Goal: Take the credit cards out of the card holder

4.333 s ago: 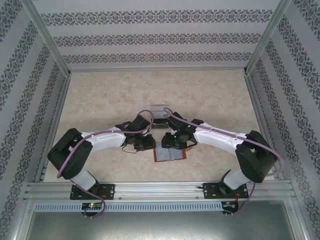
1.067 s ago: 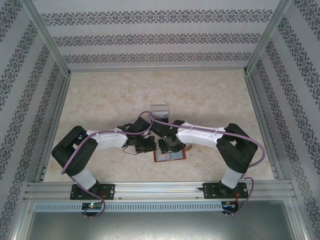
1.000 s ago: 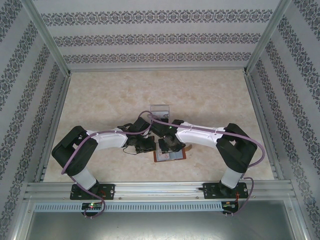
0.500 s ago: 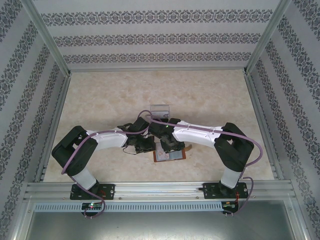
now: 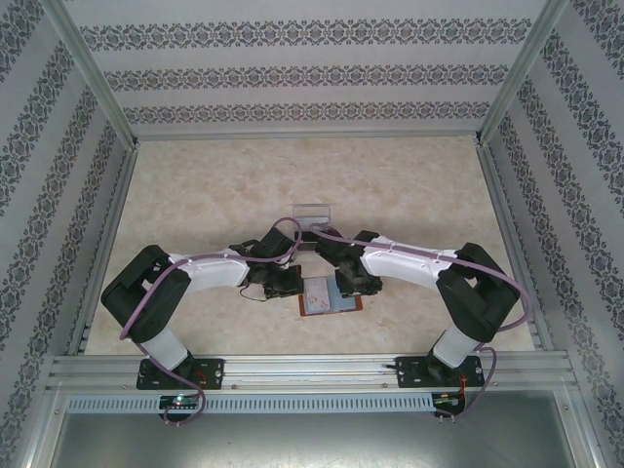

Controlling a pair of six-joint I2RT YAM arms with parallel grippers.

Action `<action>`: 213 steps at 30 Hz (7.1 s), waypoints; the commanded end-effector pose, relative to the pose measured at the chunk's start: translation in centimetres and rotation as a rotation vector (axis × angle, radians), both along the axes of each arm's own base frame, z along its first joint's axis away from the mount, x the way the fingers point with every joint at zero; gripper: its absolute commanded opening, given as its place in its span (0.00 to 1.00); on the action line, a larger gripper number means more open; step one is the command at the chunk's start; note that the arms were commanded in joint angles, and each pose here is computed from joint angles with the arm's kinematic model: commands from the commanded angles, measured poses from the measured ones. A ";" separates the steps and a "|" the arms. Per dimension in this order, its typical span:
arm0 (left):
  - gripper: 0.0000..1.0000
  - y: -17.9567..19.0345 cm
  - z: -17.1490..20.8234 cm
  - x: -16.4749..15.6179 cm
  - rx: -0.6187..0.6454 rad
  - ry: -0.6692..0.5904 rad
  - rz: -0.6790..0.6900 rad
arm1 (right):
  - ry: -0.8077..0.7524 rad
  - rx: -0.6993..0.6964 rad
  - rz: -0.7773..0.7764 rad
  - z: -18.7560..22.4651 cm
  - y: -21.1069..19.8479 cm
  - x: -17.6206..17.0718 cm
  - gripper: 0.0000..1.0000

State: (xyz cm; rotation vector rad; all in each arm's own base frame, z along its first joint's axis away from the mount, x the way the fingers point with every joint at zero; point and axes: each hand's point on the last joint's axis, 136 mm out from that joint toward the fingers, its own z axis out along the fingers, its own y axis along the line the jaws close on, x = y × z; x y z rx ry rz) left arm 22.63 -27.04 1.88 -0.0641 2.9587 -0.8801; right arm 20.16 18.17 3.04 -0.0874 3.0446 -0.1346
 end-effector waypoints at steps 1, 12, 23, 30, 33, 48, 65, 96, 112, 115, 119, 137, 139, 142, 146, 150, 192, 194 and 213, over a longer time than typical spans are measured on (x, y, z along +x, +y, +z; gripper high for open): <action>0.00 3.1 -2.3 -1.8 0.157 0.061 0.007 | -0.015 0.064 0.006 0.8 0.6 0.1 0.39; 0.01 3.7 0.2 -1.2 0.134 0.006 0.029 | 0.020 0.446 -0.018 2.2 7.3 0.2 0.36; 0.21 1.8 2.8 -0.5 0.075 -0.026 0.021 | 0.040 0.474 -0.018 2.0 8.0 0.2 0.36; 0.24 1.1 1.4 -0.8 0.097 0.001 0.011 | 0.048 0.485 -0.024 1.7 8.1 0.3 0.35; 0.23 1.2 0.6 -1.0 0.113 0.013 0.009 | 0.057 0.505 -0.021 1.6 8.6 0.2 0.35; 0.15 2.8 -1.5 -1.8 0.204 0.037 0.002 | 0.126 0.587 -0.017 -0.5 10.7 0.1 0.31; 0.15 2.8 -1.6 -1.9 0.202 0.040 0.002 | 0.068 0.555 -0.021 0.9 9.5 0.3 0.28; 0.15 2.7 -1.6 -1.9 0.196 0.042 0.000 | 0.121 0.635 -0.017 -0.9 11.4 -0.1 0.25; 0.17 2.7 -1.2 -1.9 0.195 0.040 -0.004 | 0.101 0.439 0.007 -1.4 8.9 -0.2 0.27; 0.19 2.7 -1.2 -1.9 0.201 0.038 -0.006 | 0.090 0.437 0.013 -1.0 8.9 -0.1 0.26; 0.19 2.9 -1.4 -1.9 0.215 0.041 -0.009 | 0.080 0.451 0.018 -0.3 9.1 0.1 0.26; 0.19 5.0 -2.6 -2.3 0.342 0.051 -0.032 | 0.079 0.522 -0.013 -0.8 9.1 0.2 0.26; 0.19 4.9 -2.6 -2.3 0.339 0.051 -0.031 | 0.081 0.514 -0.016 -1.1 8.8 0.2 0.26; 0.19 5.0 -2.6 -2.3 0.341 0.052 -0.031 | 0.084 0.516 -0.013 -1.2 8.8 0.0 0.26; 0.19 5.0 -2.6 -2.3 0.345 0.051 -0.032 | 0.070 0.510 -0.016 -1.1 8.5 0.2 0.26; 0.19 5.0 -2.7 -2.3 0.348 0.053 -0.030 | 0.062 0.513 -0.016 -0.9 8.4 0.2 0.27; 0.25 2.0 1.3 -1.5 0.294 0.000 -0.055 | 0.016 0.696 -0.052 1.6 8.2 0.7 0.27; 0.25 2.7 0.3 -1.8 0.337 0.014 -0.062 | 0.020 0.700 -0.053 1.3 8.3 0.7 0.27; 0.24 3.7 -2.5 -3.0 0.391 0.070 -0.081 | 0.082 0.811 -0.054 -0.7 10.0 0.4 0.25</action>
